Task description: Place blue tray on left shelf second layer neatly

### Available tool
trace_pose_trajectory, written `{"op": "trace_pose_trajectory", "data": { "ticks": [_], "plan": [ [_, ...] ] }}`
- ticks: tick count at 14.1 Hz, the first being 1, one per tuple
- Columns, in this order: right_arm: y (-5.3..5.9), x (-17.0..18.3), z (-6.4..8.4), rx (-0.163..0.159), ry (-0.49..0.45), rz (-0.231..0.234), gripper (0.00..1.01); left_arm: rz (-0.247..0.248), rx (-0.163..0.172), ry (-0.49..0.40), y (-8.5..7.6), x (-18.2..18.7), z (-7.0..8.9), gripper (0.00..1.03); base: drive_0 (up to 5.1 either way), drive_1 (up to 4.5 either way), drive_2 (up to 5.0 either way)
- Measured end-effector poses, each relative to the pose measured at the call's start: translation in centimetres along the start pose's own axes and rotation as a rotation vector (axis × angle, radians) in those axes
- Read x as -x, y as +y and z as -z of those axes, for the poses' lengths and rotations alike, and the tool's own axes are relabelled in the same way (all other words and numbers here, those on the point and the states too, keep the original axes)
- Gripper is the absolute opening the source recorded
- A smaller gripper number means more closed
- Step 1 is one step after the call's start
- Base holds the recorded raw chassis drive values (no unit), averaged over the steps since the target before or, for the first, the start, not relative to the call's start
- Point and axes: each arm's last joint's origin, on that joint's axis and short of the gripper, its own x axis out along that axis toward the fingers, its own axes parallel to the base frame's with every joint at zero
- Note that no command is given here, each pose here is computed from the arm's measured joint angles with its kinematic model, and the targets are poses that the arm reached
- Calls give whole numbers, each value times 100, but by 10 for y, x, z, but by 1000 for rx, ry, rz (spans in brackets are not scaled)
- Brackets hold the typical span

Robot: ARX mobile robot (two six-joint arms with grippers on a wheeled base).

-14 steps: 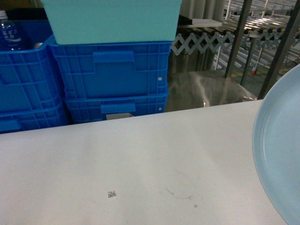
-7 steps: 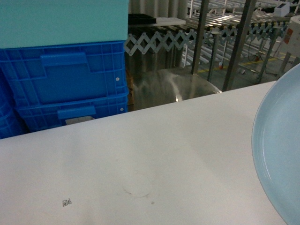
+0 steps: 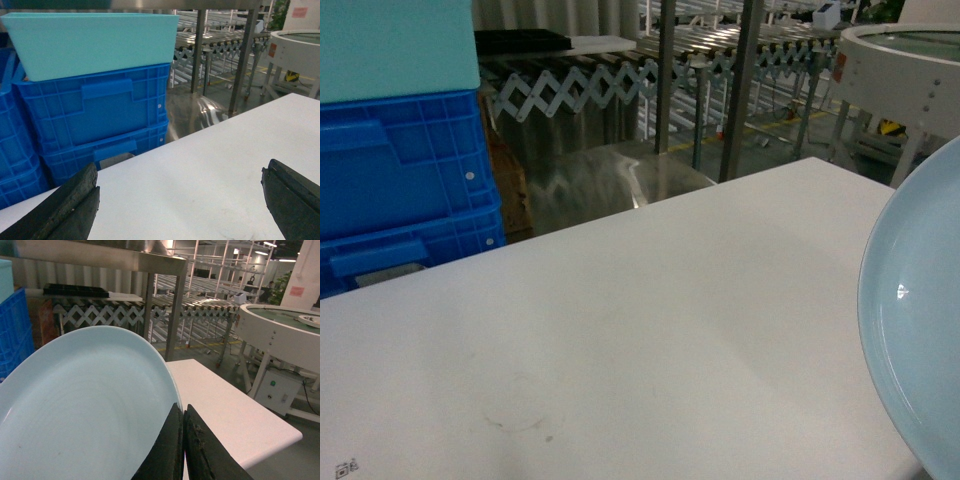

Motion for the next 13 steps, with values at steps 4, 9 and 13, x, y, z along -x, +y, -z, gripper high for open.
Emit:
{"op": "trace_pose_trajectory", "data": {
  "ticks": [4,9,13],
  "plan": [
    [0,0,0,0,0,0,2,0,0,0,0,0,0,98,-164,-164,-164],
    [0,0,0,0,0,0,2,0,0,0,0,0,0,98,-159,-159,-159],
    [0,0,0,0,0,0,2,0,0,0,0,0,0,98,-160,-160,-160]
  ]
}}
